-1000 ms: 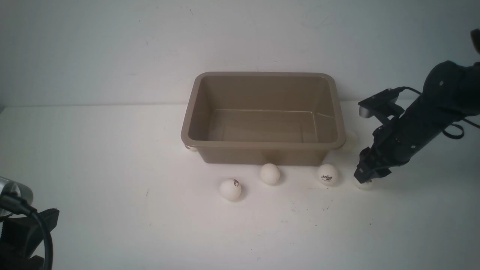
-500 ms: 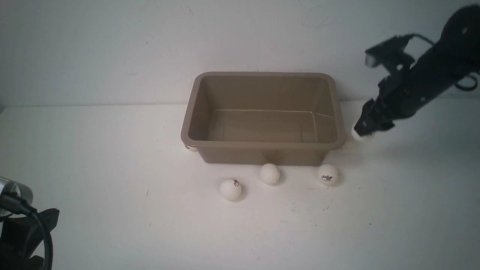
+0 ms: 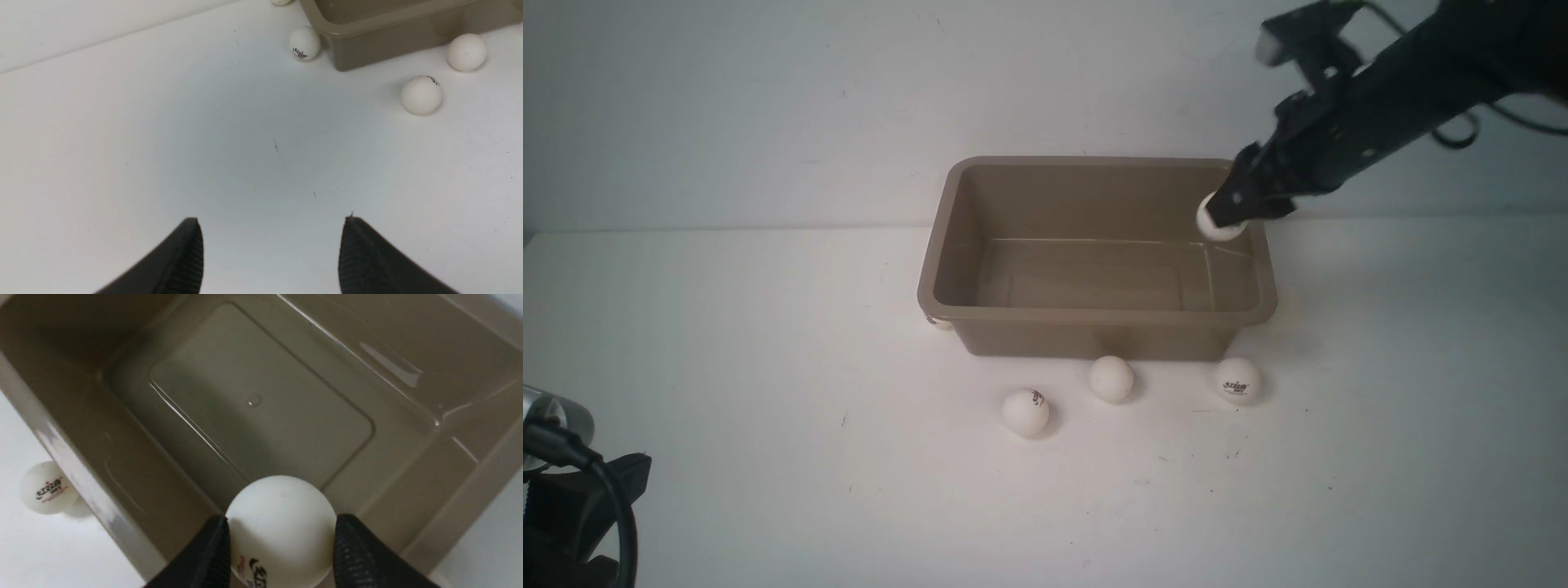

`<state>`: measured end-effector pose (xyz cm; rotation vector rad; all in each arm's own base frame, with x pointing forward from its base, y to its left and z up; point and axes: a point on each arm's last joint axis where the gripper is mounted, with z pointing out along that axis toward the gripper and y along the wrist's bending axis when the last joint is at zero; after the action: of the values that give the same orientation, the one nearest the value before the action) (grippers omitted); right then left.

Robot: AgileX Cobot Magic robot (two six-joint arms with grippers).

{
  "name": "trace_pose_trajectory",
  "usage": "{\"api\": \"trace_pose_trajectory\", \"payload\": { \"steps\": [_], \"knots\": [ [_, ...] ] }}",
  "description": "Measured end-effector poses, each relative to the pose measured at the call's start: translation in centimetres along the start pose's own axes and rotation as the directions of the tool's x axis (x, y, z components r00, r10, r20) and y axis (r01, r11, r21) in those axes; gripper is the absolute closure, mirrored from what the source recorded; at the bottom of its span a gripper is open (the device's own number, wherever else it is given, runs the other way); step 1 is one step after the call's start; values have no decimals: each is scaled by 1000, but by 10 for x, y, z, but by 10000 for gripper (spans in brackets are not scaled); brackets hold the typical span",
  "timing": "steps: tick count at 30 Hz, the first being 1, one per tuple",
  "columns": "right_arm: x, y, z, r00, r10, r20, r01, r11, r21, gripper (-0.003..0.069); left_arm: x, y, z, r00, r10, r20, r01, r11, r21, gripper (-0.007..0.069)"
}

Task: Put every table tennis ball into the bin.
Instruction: Use the right arm to put the table tennis ball into the box, then use the right arm to clamp the table tennis ball closest to it

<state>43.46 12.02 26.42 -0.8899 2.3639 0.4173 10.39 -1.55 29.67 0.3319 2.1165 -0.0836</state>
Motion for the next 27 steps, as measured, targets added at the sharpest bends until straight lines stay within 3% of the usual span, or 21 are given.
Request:
{"api": "trace_pose_trajectory", "payload": {
  "steps": [8,9,11,12,15,23,27],
  "knots": [
    [2,-8,19,999,-37,21,36,999,29,323,0,0,0,1000,0,2,0,1000,-1,220],
    [2,-8,19,999,-38,27,37,999,31,253,0,0,0,1000,0,2,0,1000,-1,220],
    [2,-8,19,999,-39,29,38,999,33,217,0,0,0,1000,0,2,0,1000,-1,220],
    [1,-9,19,999,-39,36,37,999,39,140,0,0,0,1000,0,2,0,1000,-1,220],
    [-2,-10,12,997,-49,54,45,997,68,62,0,0,0,1000,0,2,0,1000,-1,220],
    [-3,-35,-54,994,-88,63,72,972,224,64,0,0,0,1000,0,2,0,1000,-1,220],
    [12,-46,-63,998,-59,-15,60,980,191,85,0,0,0,1000,0,2,0,1000,-1,220]
  ]
}}
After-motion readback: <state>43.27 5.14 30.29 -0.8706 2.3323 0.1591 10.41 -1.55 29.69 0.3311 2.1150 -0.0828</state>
